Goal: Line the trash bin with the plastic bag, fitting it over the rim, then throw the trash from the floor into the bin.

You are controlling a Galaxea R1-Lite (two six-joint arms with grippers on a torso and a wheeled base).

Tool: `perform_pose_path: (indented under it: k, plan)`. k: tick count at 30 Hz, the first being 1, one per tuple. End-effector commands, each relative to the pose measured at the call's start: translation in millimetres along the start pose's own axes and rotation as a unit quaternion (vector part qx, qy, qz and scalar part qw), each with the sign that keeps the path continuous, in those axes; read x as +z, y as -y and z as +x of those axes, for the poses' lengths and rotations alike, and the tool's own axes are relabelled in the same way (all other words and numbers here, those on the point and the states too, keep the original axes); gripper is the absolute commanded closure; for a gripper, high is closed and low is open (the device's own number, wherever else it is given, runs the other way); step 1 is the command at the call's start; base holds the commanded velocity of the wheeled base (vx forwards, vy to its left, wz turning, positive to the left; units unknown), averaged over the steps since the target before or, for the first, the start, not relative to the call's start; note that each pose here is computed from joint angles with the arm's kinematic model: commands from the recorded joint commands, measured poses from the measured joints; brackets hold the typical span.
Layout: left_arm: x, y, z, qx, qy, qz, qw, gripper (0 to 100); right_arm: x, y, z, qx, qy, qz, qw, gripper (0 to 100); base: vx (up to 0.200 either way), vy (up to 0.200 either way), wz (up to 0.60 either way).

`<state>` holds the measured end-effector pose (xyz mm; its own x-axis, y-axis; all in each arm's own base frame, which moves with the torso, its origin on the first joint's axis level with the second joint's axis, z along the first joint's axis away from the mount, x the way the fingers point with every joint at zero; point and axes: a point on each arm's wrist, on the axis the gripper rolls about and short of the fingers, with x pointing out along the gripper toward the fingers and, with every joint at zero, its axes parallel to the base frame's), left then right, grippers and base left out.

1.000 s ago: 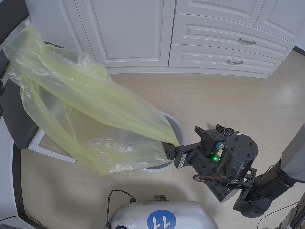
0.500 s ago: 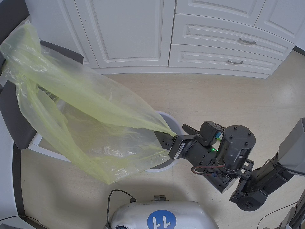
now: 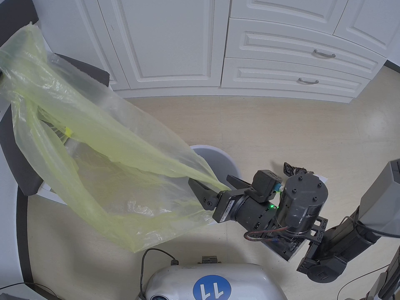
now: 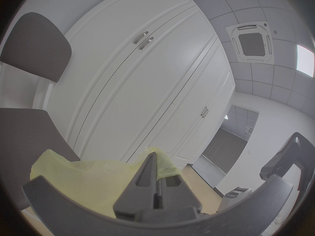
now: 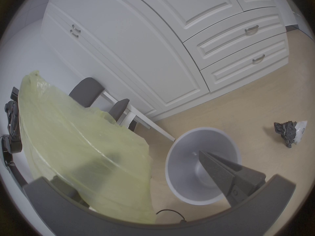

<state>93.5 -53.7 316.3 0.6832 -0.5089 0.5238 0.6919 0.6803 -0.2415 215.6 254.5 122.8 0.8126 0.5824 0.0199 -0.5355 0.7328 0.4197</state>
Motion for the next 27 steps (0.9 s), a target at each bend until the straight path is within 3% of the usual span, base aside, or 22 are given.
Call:
perform_pose_path:
  k: [1, 13, 14, 24, 27]
  plan:
    - [0.1, 0.8, -0.8, -0.003, 0.0, -0.001, 1.0, 100, -7.0, 0.9, 0.0, 0.001, -0.011, -0.002, 0.9999, 0, 0.0, 0.0, 0.0]
    - [-1.3, 2.3, -0.9, -0.01, -0.003, -0.006, 0.9999, 100, -9.2, 0.1, -2.7, 0.017, -0.022, 0.011, 0.9995, 0, 0.0, 0.0, 0.0]
    - [-1.3, 2.3, -0.9, -0.01, -0.003, -0.006, 0.9999, 100, -9.7, 0.3, -2.6, 0.017, -0.023, 0.011, 0.9995, 100, 0.0, 0.0, 0.0]
    - [-6.6, 0.0, 1.7, -0.006, -0.014, -0.008, 0.9999, 100, 9.3, -1.5, -9.5, 0.025, 0.02, 0.012, 0.9994, 100, 0.0, 0.0, 0.0]
    - [-17.1, -3.8, 3.2, 0.001, -0.036, -0.01, 0.9993, 100, 26.7, 2.5, -14.2, 0.016, 0.041, -0.02, 0.9988, 100, 0.0, 0.0, 0.0]
